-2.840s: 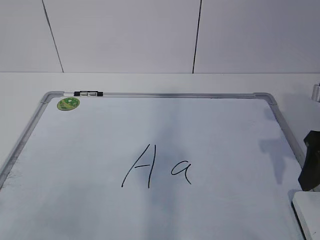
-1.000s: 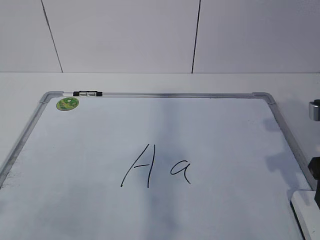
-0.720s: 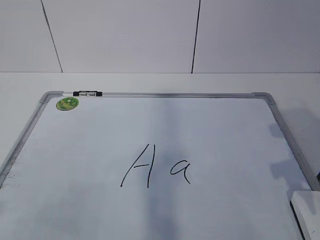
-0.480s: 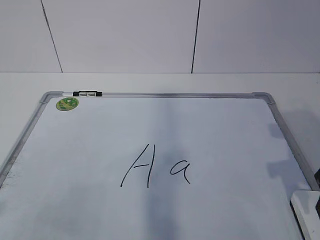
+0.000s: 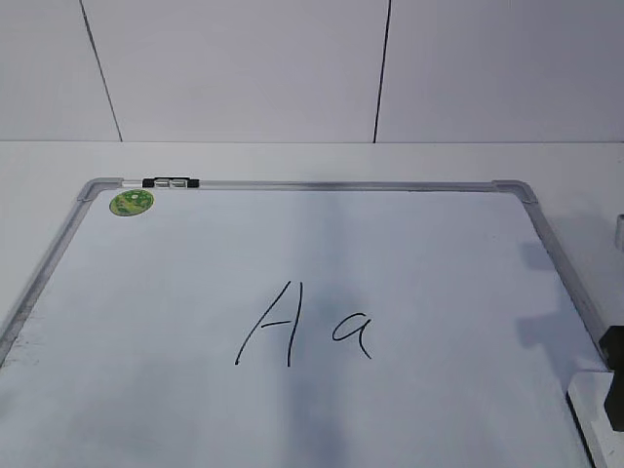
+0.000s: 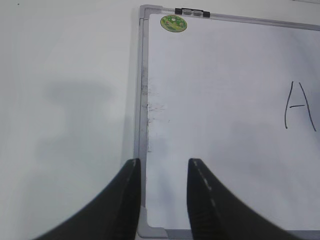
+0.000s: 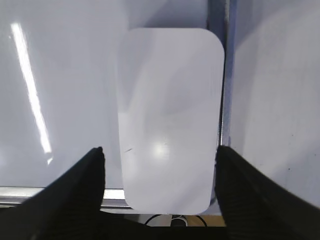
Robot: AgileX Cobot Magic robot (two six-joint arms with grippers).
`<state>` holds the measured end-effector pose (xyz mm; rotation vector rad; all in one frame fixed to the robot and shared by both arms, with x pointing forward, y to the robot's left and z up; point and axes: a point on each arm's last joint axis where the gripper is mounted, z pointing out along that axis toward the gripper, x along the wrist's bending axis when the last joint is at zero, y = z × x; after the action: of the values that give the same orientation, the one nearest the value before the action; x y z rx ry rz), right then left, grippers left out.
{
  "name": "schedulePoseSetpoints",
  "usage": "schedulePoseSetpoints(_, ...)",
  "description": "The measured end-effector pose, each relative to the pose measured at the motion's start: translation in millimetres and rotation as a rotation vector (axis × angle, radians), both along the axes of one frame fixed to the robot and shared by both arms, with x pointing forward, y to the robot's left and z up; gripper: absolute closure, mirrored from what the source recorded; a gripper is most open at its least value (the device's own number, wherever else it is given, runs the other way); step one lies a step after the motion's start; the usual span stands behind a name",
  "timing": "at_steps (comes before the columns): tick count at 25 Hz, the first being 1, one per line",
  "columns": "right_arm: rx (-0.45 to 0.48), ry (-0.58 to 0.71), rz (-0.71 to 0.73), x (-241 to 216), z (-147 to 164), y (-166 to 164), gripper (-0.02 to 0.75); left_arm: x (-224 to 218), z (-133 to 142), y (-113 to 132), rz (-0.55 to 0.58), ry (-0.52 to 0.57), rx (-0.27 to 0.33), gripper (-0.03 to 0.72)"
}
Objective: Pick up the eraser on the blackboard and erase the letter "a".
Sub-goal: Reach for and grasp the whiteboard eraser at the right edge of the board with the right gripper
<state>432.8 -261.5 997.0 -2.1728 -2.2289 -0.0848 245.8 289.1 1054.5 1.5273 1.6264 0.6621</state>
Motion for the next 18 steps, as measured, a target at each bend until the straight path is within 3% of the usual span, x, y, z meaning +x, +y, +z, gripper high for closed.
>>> schedulePoseSetpoints(18, -0.017, 0.003, 0.005, 5.2, -6.0, -0.6, 0.211, 0.0, 0.0, 0.0, 0.0, 0.0, 0.0, 0.447)
